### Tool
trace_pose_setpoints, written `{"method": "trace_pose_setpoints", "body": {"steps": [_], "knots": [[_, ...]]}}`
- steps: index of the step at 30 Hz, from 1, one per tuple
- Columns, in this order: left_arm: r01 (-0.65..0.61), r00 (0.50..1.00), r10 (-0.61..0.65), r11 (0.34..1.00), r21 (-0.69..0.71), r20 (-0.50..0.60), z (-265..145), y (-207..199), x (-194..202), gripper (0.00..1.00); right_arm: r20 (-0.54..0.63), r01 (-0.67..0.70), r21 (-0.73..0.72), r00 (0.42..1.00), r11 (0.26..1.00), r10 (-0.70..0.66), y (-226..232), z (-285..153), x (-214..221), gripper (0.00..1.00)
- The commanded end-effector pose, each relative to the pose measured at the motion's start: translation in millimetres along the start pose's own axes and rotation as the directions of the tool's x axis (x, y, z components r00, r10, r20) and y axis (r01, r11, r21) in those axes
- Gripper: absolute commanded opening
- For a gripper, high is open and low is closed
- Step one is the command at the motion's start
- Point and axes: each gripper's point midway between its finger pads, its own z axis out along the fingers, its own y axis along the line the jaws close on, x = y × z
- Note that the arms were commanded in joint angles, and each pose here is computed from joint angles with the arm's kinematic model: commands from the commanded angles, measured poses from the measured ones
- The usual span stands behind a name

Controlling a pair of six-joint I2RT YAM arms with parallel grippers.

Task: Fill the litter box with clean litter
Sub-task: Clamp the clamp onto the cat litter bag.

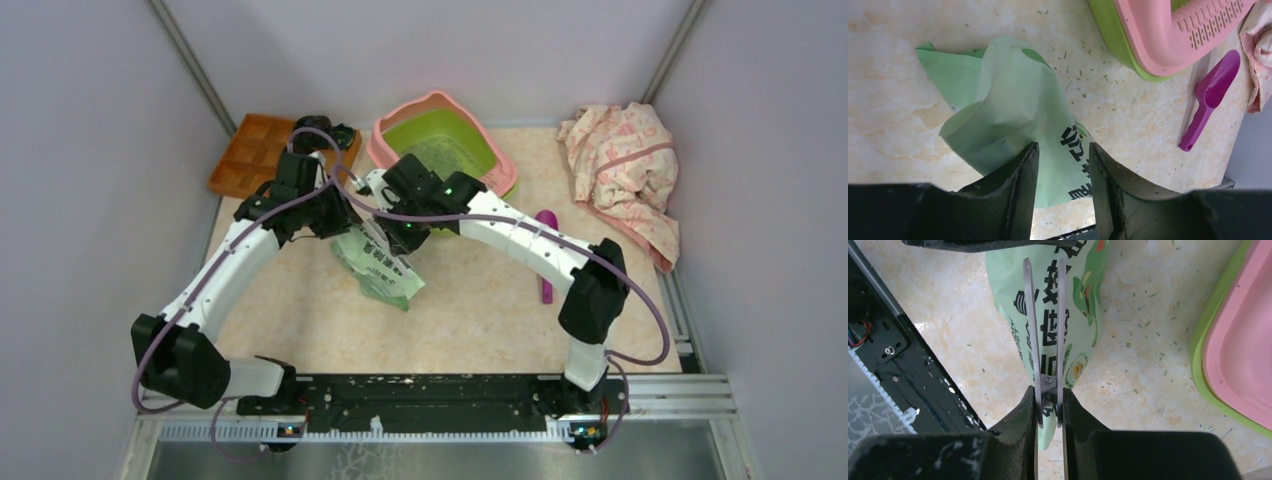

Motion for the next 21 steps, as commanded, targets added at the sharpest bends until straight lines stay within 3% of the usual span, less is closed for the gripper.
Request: {"method": "trace_pose_setpoints", "body": {"steps": [1, 8, 21], "knots": [[0.025, 0.99, -0.017, 0.998, -0.058, 0.138, -20, 9, -28, 0.47, -0.024, 0.044, -0.016, 0.999, 0.999, -0.044, 8, -11, -10, 0.0], [0.05, 0.986, -0.039, 0.997, -0.063, 0.164, -26, 15, -33, 0.24, -0.093, 0.041, -0.048, 0.995, 0.998, -0.045, 15, 6, 0, 0.0], [0.095, 0.979, -0.086, 0.995, -0.041, 0.183, -26, 32, -32, 0.19, -0.224, 0.007, -0.081, 0.974, 0.997, -0.025, 22, 19, 7, 0.0]]}}
